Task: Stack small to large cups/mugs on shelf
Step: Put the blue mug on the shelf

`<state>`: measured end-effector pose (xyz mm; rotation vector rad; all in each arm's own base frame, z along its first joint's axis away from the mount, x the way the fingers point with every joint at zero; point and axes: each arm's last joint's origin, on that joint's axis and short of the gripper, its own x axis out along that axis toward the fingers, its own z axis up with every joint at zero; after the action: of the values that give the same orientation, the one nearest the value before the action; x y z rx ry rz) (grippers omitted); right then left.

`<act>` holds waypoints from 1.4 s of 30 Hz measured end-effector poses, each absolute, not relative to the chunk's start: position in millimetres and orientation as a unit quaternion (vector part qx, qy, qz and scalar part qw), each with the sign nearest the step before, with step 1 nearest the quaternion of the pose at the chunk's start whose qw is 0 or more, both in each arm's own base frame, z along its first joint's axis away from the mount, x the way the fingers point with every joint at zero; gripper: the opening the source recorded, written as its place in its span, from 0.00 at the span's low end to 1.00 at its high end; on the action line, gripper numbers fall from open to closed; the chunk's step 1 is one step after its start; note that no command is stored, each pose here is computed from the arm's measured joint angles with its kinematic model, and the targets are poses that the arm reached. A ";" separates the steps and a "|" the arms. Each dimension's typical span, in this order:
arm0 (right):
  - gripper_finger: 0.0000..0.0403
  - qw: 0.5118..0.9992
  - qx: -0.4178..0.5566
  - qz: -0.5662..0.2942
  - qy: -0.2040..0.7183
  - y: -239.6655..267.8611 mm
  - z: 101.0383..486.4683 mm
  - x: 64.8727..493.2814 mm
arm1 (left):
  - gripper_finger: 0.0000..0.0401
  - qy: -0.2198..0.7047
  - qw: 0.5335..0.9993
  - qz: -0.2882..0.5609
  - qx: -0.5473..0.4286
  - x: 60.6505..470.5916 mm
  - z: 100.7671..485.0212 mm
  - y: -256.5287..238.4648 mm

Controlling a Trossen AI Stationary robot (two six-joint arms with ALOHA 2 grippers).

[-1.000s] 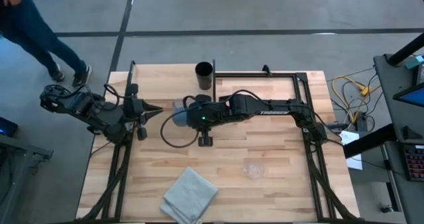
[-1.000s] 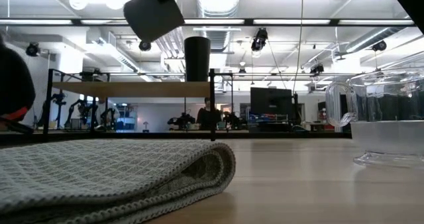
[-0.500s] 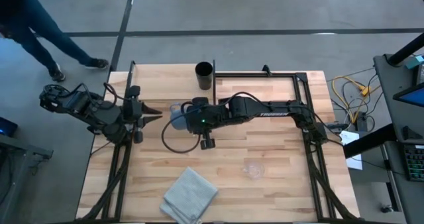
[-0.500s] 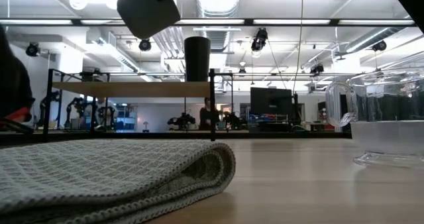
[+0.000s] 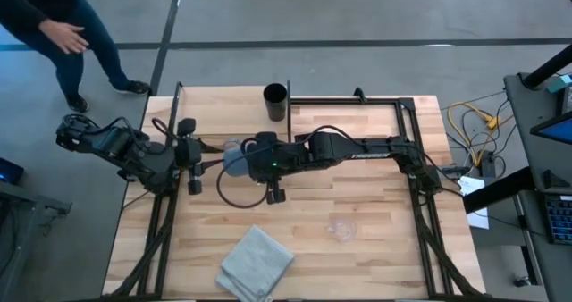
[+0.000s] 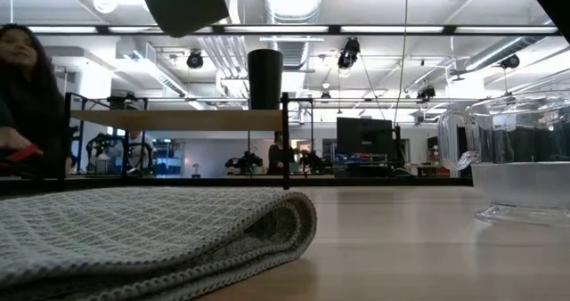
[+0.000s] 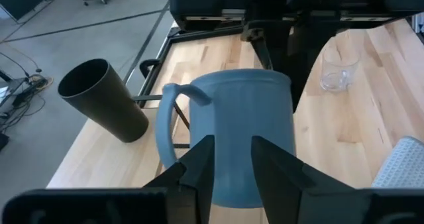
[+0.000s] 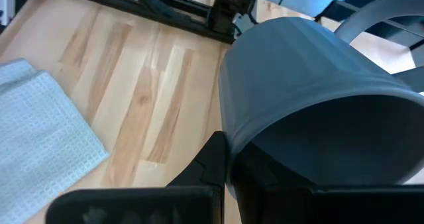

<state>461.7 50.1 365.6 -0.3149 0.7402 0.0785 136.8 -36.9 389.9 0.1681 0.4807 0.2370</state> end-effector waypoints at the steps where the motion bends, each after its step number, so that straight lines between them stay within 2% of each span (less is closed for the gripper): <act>1: 0.02 0.919 -0.153 0.040 0.360 51.6 365.6 461.6 | 0.22 0.237 0.961 0.117 0.083 136.9 389.9 -36.9; 13: 0.02 0.922 -0.135 0.048 0.361 66.8 364.9 459.5 | 0.22 0.232 0.962 0.118 0.080 133.6 391.3 -35.5; 17: 0.02 0.912 -0.115 0.071 0.388 70.1 360.7 455.0 | 0.22 0.231 0.963 0.118 0.079 133.3 391.5 -35.4; 21: 0.02 0.882 -0.046 0.096 0.459 73.3 348.8 445.9 | 0.22 0.231 0.963 0.118 0.078 133.2 391.5 -35.4; 27: 0.02 0.806 0.006 0.055 0.589 70.7 328.8 425.6 | 0.22 0.232 0.962 0.118 0.079 134.3 391.2 -35.8; 42: 0.02 0.777 0.039 0.084 0.623 72.4 306.7 425.8 | 0.22 0.229 0.963 0.118 0.077 133.6 392.8 -35.6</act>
<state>425.8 72.4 306.7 0.0849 1.3470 0.1807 133.6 -35.6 392.8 0.1567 0.4637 0.2383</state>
